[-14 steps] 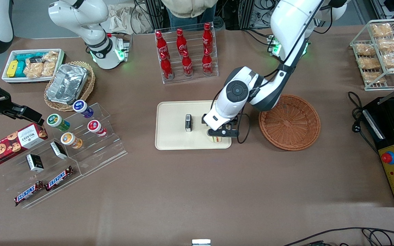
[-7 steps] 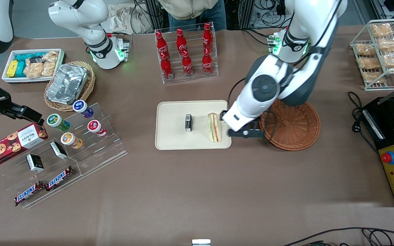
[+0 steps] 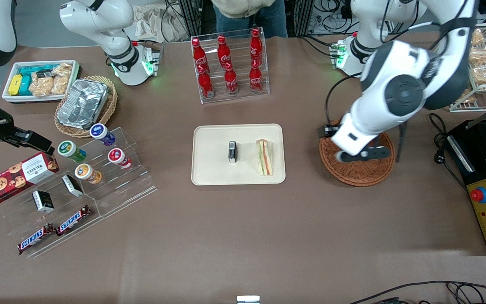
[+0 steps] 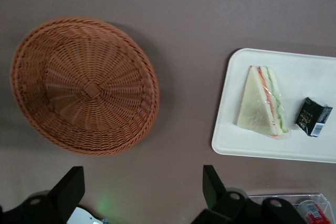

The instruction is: Place sandwich from basket to tray

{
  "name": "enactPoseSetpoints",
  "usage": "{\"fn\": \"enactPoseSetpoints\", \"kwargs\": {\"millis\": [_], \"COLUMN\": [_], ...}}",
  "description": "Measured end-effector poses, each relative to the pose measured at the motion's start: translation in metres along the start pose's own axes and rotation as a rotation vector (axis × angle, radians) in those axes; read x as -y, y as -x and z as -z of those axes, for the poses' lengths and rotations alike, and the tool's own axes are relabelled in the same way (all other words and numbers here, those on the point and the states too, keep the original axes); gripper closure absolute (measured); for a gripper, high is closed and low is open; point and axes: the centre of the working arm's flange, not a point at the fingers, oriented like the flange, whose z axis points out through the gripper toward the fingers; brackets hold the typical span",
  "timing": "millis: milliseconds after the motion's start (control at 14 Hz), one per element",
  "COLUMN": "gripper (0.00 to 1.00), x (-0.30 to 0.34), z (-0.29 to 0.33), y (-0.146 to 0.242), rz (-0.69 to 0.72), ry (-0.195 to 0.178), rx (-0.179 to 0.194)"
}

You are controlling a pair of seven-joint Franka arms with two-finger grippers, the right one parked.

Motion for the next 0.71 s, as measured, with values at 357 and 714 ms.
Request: {"fn": "enactPoseSetpoints", "kwargs": {"millis": [357, 714], "gripper": [0.00, 0.00], "x": [0.056, 0.103], "z": [0.032, 0.058], "y": [-0.013, -0.021], "rz": [0.022, -0.031], "ry": [-0.047, -0.043], "rx": [-0.086, -0.124]}}
